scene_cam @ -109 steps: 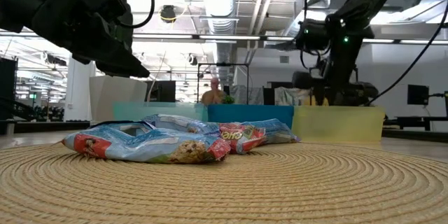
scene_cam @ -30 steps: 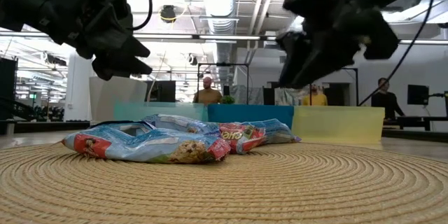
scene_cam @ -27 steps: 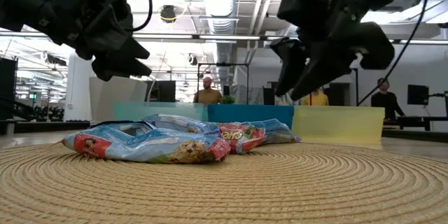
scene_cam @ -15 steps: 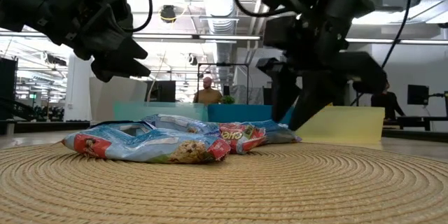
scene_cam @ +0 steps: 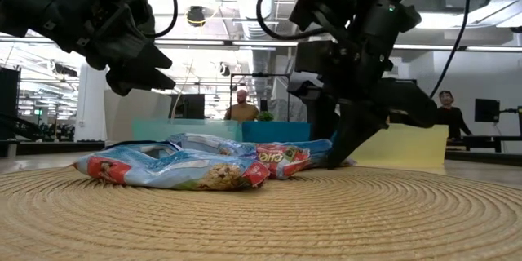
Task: Pick and place Granola Bars by type
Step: Put the blue granola bar into the blue bin
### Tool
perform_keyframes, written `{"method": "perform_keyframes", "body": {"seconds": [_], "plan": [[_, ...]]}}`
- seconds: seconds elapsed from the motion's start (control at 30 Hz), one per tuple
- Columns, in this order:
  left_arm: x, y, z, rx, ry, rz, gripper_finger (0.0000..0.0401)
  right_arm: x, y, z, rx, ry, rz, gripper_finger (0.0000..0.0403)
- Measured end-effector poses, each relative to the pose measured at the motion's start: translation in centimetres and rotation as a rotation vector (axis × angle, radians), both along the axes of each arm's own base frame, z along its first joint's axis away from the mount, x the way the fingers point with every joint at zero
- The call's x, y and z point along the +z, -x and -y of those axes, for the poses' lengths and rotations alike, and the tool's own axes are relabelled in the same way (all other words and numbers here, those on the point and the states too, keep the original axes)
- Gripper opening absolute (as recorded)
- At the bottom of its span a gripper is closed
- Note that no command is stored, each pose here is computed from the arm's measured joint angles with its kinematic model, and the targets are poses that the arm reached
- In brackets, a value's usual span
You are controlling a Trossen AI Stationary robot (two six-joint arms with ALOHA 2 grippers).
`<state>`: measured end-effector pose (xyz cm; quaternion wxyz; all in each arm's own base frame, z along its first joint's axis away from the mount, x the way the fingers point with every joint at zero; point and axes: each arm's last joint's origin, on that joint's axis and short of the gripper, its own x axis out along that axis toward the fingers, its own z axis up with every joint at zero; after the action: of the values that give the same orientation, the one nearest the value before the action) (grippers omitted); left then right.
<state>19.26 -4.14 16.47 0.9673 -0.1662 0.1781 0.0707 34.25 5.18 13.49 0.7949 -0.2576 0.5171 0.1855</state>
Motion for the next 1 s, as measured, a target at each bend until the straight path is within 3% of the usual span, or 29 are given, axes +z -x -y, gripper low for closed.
{"method": "perform_keyframes", "body": {"seconds": [0.4, 0.73, 1.0], "plan": [[0.0, 0.0, 0.0, 0.004, 0.000, 0.000, 0.0249, 0.0, 0.0, 0.4, -0.020, 0.000, -0.001, 0.0007], [0.0, 0.0, 0.0, 0.005, 0.000, 0.000, 0.0249, 0.0, 0.0, 0.6, -0.061, -0.036, -0.006, 0.0005], [0.0, 0.0, 0.0, 0.005, 0.000, 0.000, 0.0249, 1.9, 0.0, 1.1, -0.053, -0.198, 0.037, 0.0004]]}}
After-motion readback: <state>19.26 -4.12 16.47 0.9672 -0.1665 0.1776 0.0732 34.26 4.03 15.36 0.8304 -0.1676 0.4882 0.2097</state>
